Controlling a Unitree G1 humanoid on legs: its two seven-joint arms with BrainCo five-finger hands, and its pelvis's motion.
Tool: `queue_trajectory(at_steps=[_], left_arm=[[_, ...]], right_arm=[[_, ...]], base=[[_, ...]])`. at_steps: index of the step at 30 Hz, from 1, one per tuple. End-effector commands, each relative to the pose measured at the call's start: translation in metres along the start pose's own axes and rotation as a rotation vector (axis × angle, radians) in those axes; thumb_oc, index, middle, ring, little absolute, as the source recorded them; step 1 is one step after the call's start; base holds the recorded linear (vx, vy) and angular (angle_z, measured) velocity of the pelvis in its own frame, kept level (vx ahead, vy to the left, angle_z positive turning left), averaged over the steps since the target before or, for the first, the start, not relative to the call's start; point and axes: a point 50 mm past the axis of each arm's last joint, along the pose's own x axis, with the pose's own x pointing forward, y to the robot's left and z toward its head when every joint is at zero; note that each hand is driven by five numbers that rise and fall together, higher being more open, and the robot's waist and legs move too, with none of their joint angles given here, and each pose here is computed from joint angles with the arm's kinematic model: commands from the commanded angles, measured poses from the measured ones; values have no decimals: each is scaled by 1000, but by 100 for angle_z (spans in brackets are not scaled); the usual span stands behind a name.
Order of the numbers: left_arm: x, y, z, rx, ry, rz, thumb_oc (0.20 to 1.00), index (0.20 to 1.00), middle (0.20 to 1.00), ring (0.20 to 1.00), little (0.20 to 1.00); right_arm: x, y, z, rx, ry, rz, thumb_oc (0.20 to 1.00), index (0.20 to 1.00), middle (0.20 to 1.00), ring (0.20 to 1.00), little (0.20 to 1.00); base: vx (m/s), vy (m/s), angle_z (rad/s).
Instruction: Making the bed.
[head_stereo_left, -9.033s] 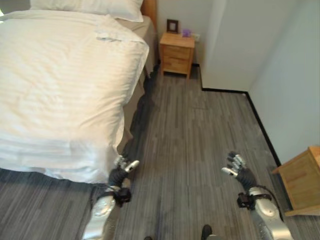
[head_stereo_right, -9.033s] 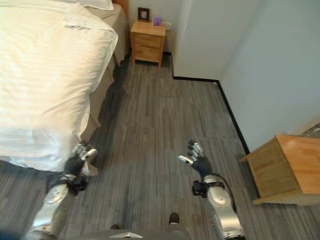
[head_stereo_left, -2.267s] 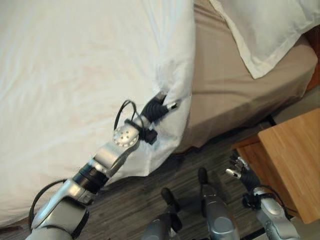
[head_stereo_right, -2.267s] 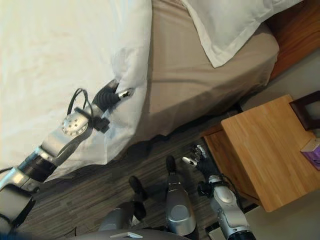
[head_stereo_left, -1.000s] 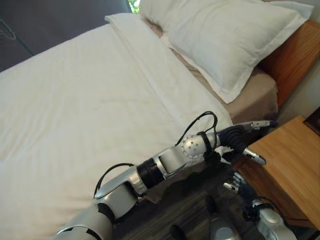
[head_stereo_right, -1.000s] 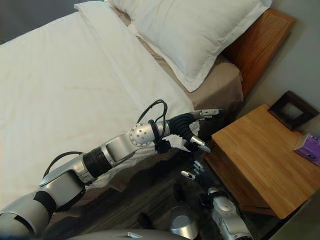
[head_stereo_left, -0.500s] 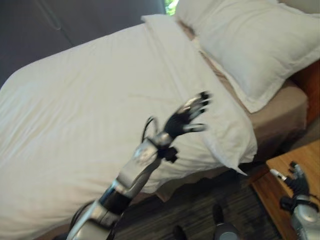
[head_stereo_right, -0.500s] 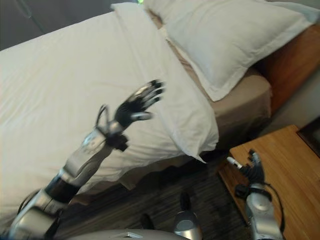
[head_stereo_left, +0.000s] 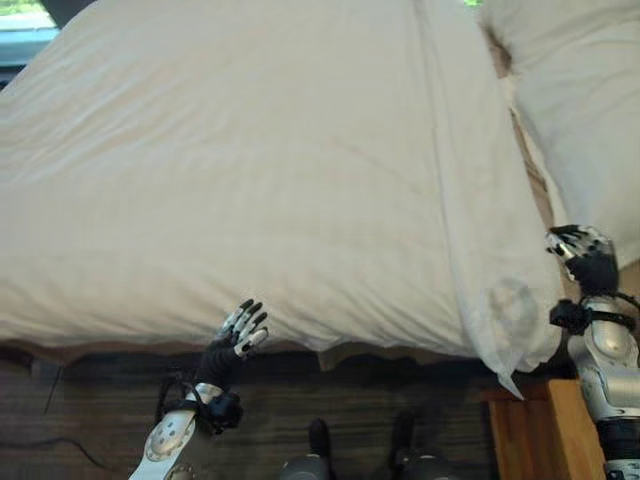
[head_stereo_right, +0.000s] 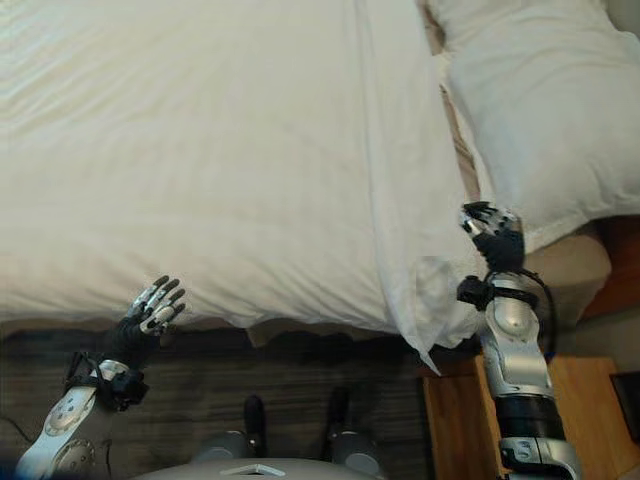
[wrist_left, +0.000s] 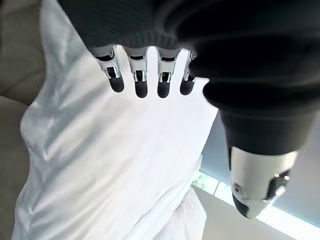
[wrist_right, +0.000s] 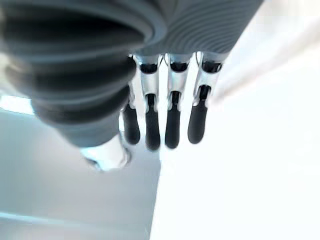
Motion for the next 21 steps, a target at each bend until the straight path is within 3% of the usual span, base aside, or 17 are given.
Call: queue_trajectory(at_steps=[1, 8, 16, 21], left_arm=[[10, -10, 19, 23, -83, -78, 1000, 1000, 1000, 1000, 1000], [16, -24, 12, -37, -60, -136, 1000, 1000, 1000, 1000, 1000], [26, -36, 11, -58, -60, -188, 1000, 1000, 1000, 1000, 1000], [33, -43, 15, -62, -86, -205, 1000, 1000, 1000, 1000, 1000]], right_arm=[[22, -4, 20, 146, -75, -36, 200, 200, 200, 200, 200], [56, -1, 30, 438, -53, -74, 200, 200, 200, 200, 200], [73, -19, 34, 458, -9, -162, 200, 200, 200, 200, 200], [67, -26, 2, 422, 144, -225, 200, 200, 200, 200, 200]], base=[[-46, -17, 16], [-32, 16, 5], [-31, 23, 1], [-9, 10, 0]])
